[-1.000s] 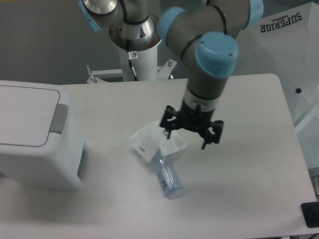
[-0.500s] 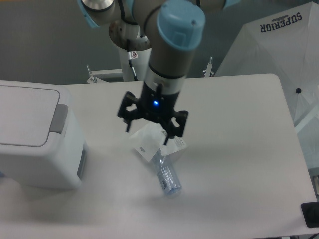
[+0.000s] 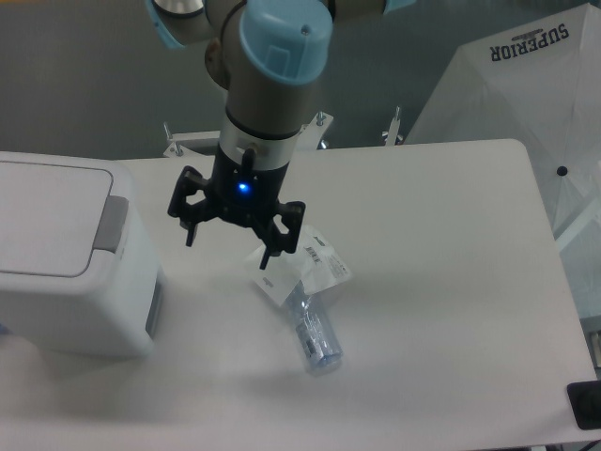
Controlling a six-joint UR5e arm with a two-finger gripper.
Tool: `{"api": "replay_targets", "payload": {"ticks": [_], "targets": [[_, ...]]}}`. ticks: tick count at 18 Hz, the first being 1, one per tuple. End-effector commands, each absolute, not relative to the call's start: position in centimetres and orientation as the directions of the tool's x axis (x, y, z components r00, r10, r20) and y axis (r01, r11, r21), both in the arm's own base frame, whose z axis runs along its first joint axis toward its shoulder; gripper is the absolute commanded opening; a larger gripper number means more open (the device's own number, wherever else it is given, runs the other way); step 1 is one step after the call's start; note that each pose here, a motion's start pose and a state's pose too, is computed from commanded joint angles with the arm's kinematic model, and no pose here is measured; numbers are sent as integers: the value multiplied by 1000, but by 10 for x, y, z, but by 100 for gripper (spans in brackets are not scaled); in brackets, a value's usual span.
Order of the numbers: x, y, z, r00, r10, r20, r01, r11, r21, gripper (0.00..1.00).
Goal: Open the trash can
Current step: 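Move the gripper over the box toward the white trash can lid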
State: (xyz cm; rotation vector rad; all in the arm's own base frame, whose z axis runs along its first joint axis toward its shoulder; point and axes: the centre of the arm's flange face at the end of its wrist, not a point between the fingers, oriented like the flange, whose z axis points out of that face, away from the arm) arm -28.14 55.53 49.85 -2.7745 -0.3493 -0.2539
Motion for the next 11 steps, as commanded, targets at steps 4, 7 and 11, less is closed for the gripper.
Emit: {"api": "replay_targets", "payload": {"ticks": [4, 7, 11], "targets": [[-255, 559, 509, 952, 210, 222, 273, -911, -308, 100], [-235, 562, 504, 951, 204, 233, 269, -917, -294, 100], [-215, 560, 496, 951, 191, 242, 256, -926, -276, 100]]}}
